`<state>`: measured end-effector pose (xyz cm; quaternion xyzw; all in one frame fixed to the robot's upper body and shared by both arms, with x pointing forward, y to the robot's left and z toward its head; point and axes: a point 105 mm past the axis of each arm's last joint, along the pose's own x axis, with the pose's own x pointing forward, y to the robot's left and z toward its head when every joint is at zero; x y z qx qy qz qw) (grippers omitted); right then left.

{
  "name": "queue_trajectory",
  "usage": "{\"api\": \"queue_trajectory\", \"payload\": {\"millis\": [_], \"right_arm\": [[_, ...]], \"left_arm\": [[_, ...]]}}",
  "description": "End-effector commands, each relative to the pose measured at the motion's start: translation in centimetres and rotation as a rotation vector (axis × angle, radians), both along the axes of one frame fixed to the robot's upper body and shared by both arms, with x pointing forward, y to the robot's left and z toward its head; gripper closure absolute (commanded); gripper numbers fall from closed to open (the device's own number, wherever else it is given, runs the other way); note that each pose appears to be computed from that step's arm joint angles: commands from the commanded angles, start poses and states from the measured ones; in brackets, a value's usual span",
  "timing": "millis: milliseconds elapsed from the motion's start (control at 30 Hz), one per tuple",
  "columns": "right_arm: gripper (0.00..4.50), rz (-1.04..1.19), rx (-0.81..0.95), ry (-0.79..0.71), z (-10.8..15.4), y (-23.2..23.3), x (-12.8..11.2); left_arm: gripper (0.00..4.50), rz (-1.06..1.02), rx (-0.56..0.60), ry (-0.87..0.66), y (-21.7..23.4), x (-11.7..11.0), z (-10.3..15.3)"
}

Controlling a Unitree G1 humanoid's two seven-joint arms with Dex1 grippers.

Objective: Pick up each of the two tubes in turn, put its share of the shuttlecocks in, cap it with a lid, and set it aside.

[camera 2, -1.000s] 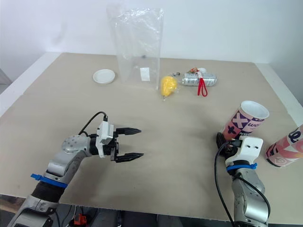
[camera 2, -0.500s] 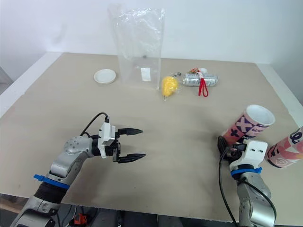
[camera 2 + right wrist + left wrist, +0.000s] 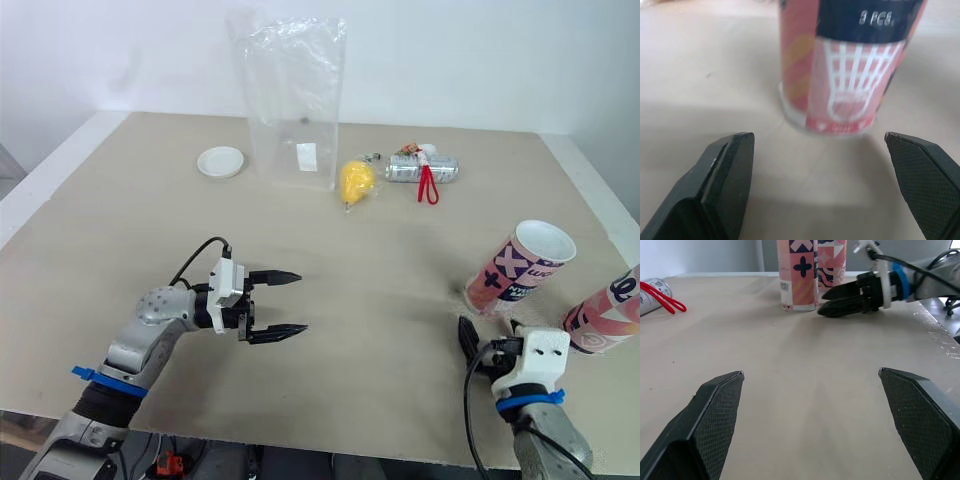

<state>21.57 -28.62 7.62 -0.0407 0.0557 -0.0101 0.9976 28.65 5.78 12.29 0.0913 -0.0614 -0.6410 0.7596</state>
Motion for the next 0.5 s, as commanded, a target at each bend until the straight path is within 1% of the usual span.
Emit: {"api": "queue_trajectory", "payload": {"millis": [33, 133, 200, 367, 500], "right_arm": [[0.04, 0.245, -0.105, -0.066, 2.4, 3.3, -0.7], [0.04, 0.515, -0.194, -0.059, 2.2, 6.1, -1.4], [0.04, 0.659, -0.222, -0.066, 2.1, 7.4, -1.1], [0.04, 0.876, -0.218, -0.122, 3.1, 9.1, 1.2], [0.04, 0.970, -0.179, -0.106, 3.4, 8.8, 2.7]], "left_arm": [[0.00, 0.059, 0.018, -0.029, 1.0, 0.7, 0.3], [0.00, 0.098, 0.039, -0.014, 1.9, 0.8, -0.1], [0.00, 0.123, 0.064, -0.008, 2.6, 0.9, -0.4], [0.00, 0.176, 0.133, -0.022, 4.8, 1.0, -0.9], [0.00, 0.209, 0.182, -0.038, 6.6, 0.9, -1.0]]}}
